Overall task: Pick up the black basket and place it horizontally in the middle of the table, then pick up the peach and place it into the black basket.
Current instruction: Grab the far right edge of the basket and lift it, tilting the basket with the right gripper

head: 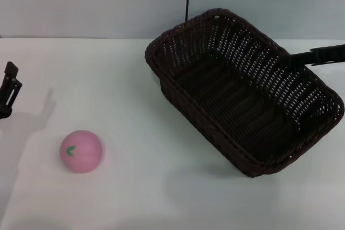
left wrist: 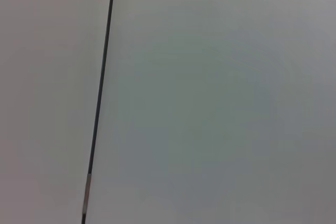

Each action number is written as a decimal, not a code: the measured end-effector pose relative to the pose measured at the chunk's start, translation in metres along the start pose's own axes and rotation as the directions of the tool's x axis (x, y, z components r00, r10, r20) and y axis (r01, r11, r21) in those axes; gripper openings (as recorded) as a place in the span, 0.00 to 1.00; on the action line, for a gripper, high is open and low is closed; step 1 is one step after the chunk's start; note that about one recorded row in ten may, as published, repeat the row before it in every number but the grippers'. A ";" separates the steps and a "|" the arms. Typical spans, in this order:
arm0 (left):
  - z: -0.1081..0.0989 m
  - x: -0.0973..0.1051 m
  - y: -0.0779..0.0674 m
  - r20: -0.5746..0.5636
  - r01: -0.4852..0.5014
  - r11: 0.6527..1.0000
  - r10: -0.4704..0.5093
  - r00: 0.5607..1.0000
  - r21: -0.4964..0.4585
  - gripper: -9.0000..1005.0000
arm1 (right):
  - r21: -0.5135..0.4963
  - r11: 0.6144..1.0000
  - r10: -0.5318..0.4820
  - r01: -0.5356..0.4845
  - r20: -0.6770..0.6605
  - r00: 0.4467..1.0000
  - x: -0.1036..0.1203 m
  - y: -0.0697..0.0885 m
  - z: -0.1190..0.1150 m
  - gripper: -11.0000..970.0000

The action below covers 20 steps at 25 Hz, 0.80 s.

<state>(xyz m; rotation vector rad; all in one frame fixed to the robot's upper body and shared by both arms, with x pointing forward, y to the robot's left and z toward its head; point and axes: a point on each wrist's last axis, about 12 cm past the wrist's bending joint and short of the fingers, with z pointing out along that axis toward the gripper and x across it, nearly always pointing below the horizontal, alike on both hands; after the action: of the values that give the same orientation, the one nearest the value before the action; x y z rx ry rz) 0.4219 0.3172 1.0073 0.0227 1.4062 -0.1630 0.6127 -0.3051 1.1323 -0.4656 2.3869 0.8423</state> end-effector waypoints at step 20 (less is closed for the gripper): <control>-0.001 -0.002 -0.001 0.021 0.006 1.000 -0.006 1.000 0.003 0.75 | 0.022 0.997 -0.073 0.074 -0.045 0.996 0.008 0.010 0.030 0.41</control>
<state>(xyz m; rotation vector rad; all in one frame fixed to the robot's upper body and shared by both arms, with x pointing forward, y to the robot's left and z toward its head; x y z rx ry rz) 0.4204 0.3161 1.0094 0.0188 1.3851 -0.1695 0.6132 -0.2792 1.1124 -0.5642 2.4013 0.7772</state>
